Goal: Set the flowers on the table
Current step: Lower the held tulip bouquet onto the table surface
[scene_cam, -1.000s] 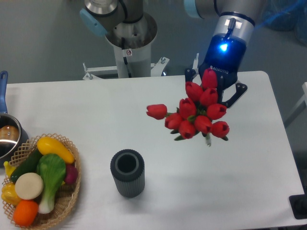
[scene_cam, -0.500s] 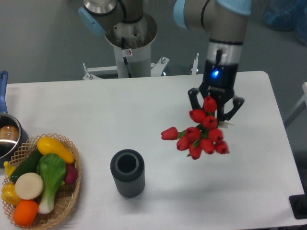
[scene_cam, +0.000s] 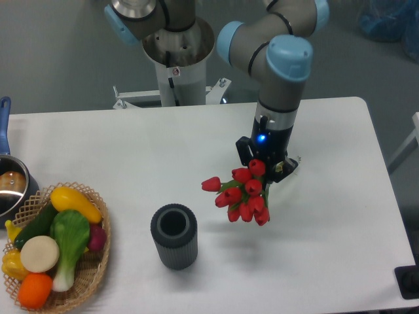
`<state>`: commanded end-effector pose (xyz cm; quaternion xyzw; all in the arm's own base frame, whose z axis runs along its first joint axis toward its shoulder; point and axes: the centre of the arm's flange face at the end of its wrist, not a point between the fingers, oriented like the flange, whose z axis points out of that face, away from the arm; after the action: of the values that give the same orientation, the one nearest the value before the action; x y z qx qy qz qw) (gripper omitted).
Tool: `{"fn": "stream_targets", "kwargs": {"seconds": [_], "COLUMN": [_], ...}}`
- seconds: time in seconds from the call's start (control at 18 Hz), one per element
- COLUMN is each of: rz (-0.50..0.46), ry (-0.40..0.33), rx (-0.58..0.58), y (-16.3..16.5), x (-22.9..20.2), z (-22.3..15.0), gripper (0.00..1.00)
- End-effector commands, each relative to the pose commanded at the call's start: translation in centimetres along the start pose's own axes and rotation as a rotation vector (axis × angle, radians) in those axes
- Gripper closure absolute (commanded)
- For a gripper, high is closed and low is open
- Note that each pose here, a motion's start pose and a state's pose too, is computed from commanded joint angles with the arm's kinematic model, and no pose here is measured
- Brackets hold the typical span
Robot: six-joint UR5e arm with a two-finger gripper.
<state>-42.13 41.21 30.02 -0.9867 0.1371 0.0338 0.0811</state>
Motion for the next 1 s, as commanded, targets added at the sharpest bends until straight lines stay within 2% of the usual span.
{"fn": "stream_targets", "kwargs": {"seconds": [0.11, 0.61, 1.0], "rz": [0.028, 0.026, 0.037], "ry": [0.016, 0.085, 0.111], "rx": [-0.057, -0.079, -0.085], "y": [-0.4, -0.4, -1.1], "x": [0.1, -0.1, 0.5], "z": [1.8, 6.5, 8.2], "gripper": [0.64, 0.59, 0.59]}}
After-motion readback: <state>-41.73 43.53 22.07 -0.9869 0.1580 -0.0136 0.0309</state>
